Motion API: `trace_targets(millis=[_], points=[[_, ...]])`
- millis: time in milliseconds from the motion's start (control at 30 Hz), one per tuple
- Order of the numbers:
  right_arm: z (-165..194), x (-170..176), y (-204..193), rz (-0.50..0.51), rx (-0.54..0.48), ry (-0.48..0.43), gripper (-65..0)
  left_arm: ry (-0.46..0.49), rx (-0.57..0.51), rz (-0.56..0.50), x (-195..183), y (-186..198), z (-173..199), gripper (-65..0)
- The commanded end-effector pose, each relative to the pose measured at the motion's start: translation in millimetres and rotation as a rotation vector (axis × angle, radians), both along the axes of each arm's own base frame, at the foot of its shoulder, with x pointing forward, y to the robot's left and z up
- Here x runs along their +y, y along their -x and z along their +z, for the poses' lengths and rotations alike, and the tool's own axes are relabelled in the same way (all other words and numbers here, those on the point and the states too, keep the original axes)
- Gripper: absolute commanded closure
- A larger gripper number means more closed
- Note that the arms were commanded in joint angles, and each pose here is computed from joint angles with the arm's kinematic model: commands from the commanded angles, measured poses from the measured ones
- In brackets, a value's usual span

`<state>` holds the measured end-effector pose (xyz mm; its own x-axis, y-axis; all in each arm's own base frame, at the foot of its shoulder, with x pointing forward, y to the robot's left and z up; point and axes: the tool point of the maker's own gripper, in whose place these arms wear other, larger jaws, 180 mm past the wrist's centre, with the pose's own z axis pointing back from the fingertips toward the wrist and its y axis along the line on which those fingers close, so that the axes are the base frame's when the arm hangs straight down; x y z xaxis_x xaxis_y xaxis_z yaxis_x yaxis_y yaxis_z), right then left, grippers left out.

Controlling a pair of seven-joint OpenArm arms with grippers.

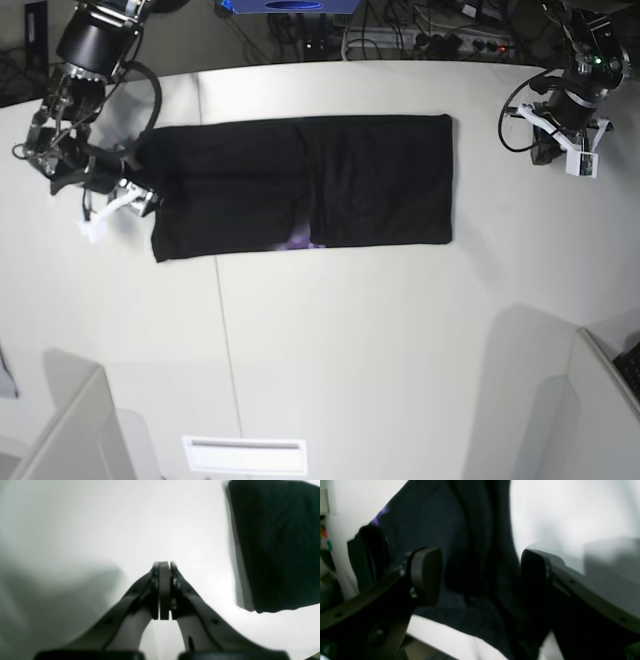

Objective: Fold the T-shirt properly
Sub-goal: 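Release the folded end and raise both grippers, then grasp the shirt end with the right gripper and lift it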

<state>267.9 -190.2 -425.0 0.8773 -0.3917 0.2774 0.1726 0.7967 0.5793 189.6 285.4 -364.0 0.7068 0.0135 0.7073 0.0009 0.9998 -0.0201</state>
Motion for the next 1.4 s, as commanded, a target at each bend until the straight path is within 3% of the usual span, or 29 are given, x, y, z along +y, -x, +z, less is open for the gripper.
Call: trace_targets(millis=[0, 200, 400, 500, 733, 967, 1133, 1233, 1367], points=[[2.6, 5.5, -1.4, 0.034, -0.002, 0.006, -44.7, -0.007, -0.039, -0.009, 2.0, -5.3, 10.0, 0.0], [-5.5, 31.6, 3.9, 0.115, 0.022, -0.005, -44.7, -0.002, -0.039, -0.010, 0.4, -5.2, 9.0, 0.0], [-5.5, 33.3, 3.6, 0.125, 0.022, -0.002, -43.8, -0.003, -0.018, 0.017, 8.9, -14.6, -5.7, 0.0], [-8.0, 32.8, 4.8, 0.123, 0.032, -0.005, -34.8, -0.011, -0.006, 0.028, 13.1, -19.7, -12.9, 0.0], [-22.0, 27.3, -7.3, 0.045, 0.017, -0.025, 0.0, -0.027, 0.025, -0.087, -25.4, -37.6, -27.3, 0.0], [-6.9, 17.0, -21.5, 0.075, -0.033, 0.029, 0.0, -0.048, 0.055, -0.178, -65.4, -50.2, -42.7, 0.0], [27.6, 32.6, -36.7, 0.134, -0.133, 0.079, 0.0, -0.049, 0.060, -0.241, -95.3, -58.0, -47.5, 0.0], [39.1, 45.4, -38.5, 0.132, -0.147, 0.081, 0.0, -0.044, 0.051, -0.247, -99.0, -59.4, -44.9, 0.0], [62.4, 72.1, -42.0, 0.209, -0.223, 0.088, 0.0, -0.051, 0.055, -0.242, -96.1, -58.1, -45.2, 0.0]])
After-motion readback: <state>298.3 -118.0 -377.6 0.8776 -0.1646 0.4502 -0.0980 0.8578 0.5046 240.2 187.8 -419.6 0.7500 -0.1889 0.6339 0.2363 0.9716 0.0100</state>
